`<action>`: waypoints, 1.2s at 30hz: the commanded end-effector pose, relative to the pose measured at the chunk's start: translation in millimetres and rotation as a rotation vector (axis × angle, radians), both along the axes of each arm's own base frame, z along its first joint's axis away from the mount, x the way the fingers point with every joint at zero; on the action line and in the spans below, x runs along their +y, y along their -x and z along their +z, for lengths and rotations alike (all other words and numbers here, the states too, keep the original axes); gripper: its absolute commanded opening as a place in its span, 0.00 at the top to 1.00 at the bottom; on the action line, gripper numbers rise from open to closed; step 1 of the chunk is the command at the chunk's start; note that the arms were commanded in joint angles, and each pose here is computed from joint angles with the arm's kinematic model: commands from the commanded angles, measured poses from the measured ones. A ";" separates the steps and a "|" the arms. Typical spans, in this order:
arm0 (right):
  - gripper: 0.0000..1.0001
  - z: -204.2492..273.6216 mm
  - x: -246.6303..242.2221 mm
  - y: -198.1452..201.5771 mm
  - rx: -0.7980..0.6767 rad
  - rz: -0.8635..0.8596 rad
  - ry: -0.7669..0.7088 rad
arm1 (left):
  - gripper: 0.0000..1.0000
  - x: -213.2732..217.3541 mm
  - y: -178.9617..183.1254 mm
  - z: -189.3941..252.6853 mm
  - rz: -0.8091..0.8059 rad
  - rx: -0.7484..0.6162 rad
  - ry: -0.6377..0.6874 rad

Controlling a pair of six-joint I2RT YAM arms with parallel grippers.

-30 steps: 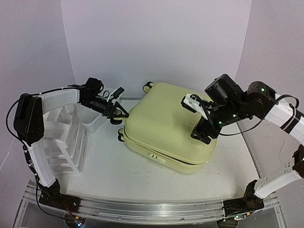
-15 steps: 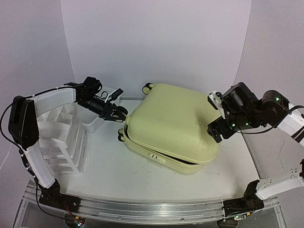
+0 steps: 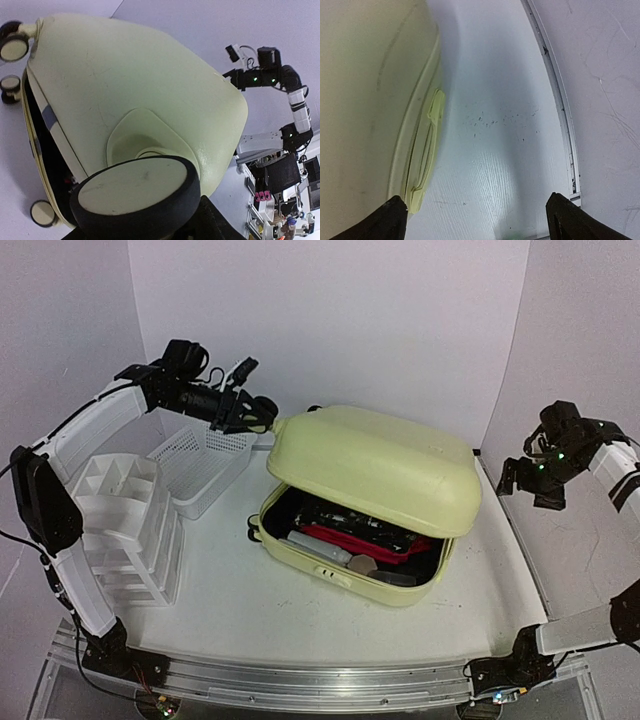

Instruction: Open, take out, and arrange the luggage

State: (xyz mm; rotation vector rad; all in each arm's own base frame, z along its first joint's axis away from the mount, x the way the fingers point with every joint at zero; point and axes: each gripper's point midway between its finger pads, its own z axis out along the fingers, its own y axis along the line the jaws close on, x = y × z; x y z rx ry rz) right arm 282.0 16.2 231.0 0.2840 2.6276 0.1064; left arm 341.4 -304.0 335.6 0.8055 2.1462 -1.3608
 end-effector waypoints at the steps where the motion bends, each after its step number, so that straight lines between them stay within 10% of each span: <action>1: 0.02 -16.0 -0.3 -15.6 0.000 -0.030 -0.148 | 1.00 -8.6 -0.5 117.5 0.025 -0.196 0.211; 8: 0.02 -48.8 -8.8 -44.4 -0.320 0.027 -0.156 | 1.00 -14.9 -47.4 150.4 0.198 -0.191 0.325; 18: 0.04 22.1 25.4 -76.0 -1.005 0.221 -0.147 | 1.00 -20.2 -74.6 171.1 0.249 -0.223 0.390; 36: 0.43 100.0 44.2 -118.8 -1.270 0.222 0.188 | 1.00 -28.3 -106.0 167.8 0.292 -0.214 0.411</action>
